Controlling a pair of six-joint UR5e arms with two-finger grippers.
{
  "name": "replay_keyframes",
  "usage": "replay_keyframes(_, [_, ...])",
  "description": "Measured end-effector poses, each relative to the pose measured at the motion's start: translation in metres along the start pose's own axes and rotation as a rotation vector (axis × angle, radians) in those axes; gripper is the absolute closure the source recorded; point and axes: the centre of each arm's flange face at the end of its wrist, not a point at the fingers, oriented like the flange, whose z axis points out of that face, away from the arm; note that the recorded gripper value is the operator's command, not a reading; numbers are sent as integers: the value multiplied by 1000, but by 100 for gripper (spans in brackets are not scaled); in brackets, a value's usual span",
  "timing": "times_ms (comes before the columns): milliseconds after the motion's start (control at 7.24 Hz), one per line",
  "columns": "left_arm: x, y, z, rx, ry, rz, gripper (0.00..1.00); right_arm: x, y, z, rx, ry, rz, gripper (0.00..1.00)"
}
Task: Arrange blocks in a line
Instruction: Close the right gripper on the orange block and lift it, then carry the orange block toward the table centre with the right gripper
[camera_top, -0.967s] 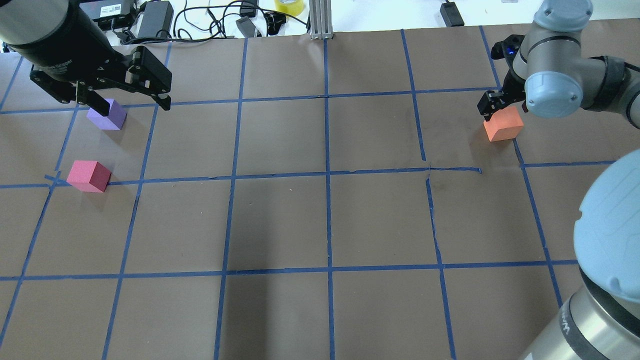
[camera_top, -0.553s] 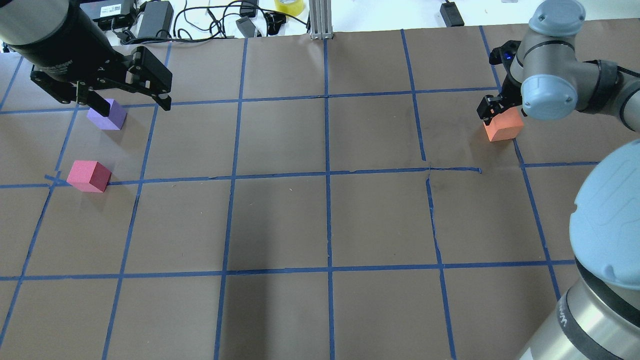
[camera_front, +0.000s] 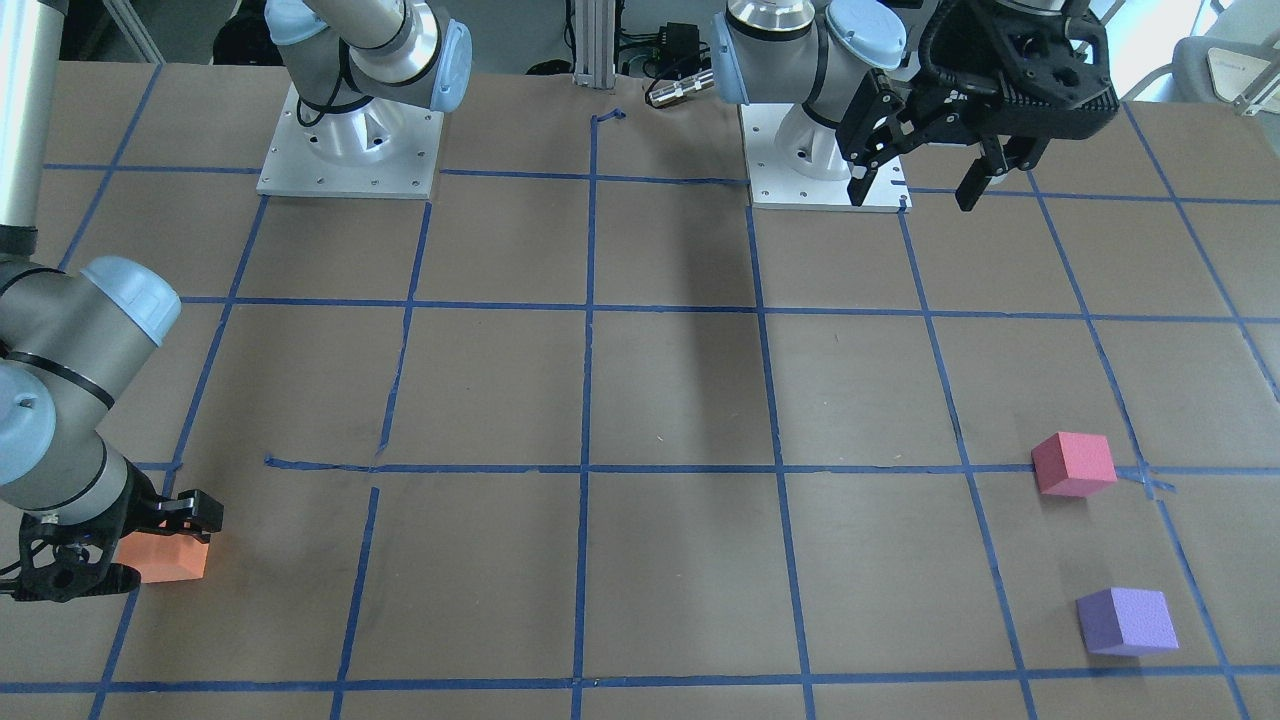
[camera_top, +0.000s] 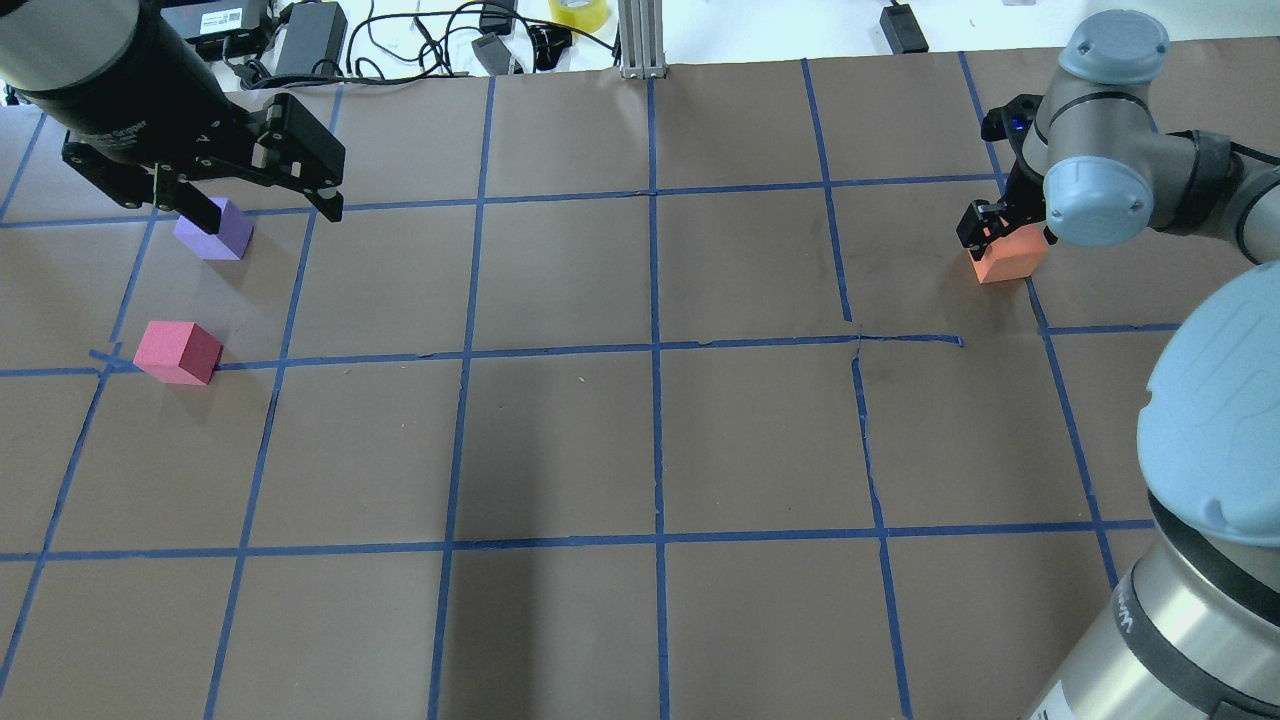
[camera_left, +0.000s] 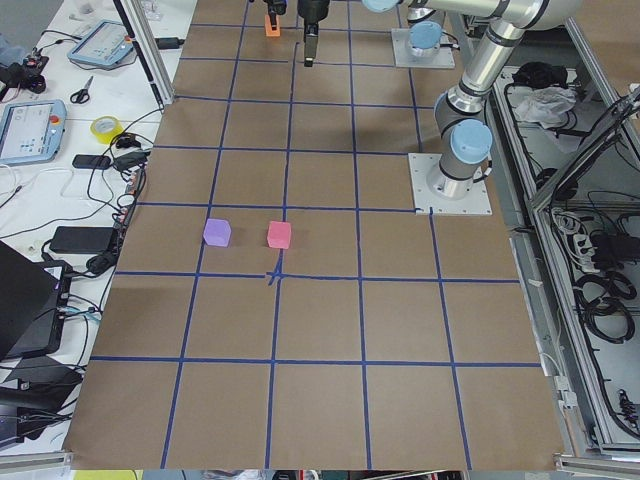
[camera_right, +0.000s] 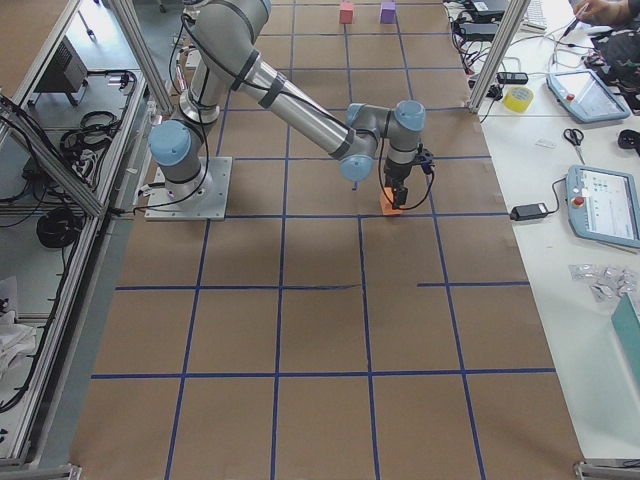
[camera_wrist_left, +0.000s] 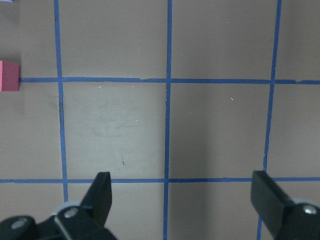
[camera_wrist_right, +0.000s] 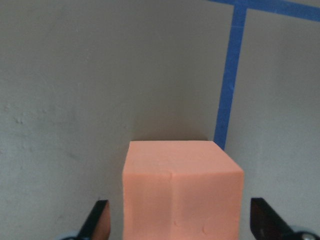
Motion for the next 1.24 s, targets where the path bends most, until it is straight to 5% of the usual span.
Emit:
replay_keyframes(138, [0, 0, 0, 0, 0, 0, 0, 0, -1, 3, 1, -1, 4, 89])
replay_keyframes(276, [0, 0, 0, 0, 0, 0, 0, 1, -3, 2, 7, -3, 9, 100])
replay_keyframes(691, [1, 0, 0, -1, 1, -1, 0, -6, -16, -45, 72, 14, 17, 100])
replay_keyframes(1243, [1, 0, 0, -1, 0, -2, 0, -189, -16, -115, 131, -18, 144, 99])
